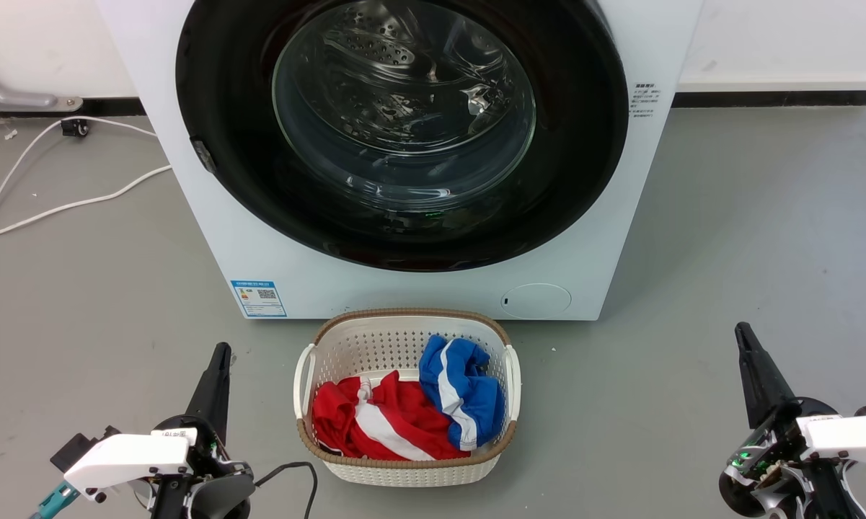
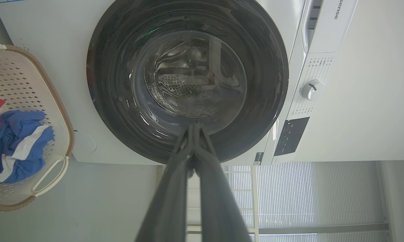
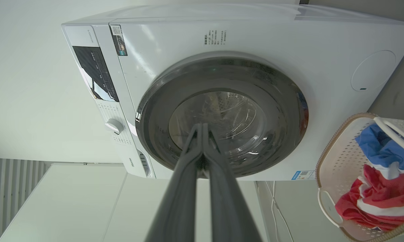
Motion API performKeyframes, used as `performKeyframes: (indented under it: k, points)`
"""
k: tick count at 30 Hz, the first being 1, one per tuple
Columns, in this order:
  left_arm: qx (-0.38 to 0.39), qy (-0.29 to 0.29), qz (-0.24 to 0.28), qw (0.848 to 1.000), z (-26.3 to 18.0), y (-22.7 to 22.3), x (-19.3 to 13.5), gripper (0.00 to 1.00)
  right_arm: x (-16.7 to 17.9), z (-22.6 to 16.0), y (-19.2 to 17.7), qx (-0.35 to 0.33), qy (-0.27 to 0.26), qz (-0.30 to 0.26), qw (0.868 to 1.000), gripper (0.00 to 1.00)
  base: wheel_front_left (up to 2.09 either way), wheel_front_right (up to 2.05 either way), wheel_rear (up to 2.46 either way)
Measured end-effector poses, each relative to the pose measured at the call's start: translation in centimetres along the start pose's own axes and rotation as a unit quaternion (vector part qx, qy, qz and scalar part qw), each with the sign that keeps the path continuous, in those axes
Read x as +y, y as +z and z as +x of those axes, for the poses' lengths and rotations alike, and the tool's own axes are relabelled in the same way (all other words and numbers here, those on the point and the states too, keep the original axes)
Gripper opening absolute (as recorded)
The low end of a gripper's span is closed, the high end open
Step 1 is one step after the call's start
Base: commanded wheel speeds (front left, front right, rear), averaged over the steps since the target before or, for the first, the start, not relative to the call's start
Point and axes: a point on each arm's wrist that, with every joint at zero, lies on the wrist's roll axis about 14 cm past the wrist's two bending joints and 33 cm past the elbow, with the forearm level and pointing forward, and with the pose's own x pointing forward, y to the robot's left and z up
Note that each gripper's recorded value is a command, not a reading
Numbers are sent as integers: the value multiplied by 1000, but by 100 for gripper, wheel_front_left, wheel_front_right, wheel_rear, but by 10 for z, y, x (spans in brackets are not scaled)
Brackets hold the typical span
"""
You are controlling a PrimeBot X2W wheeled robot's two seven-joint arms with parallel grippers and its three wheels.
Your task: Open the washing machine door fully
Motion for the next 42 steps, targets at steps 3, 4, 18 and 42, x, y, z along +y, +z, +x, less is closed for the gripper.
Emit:
performKeyframes:
  k: [3, 4, 18, 42]
  points:
    - [0, 0, 0, 1000, 0, 0, 0, 0, 0, 0, 0, 0, 0, 0, 1000, 0, 0, 0, 0]
    - [0, 0, 0, 1000, 0, 0, 0, 0, 0, 0, 0, 0, 0, 0, 1000, 0, 0, 0, 0]
    - [1, 4, 2, 1000, -1, 0, 3, 100, -3, -1, 0, 1, -4, 0, 1000, 100, 0, 0, 0]
    - [3, 0, 104, 995, -6, -13, 0, 100, -9, -9, -9, -4, -14, -119, 993, 100, 0, 0, 0]
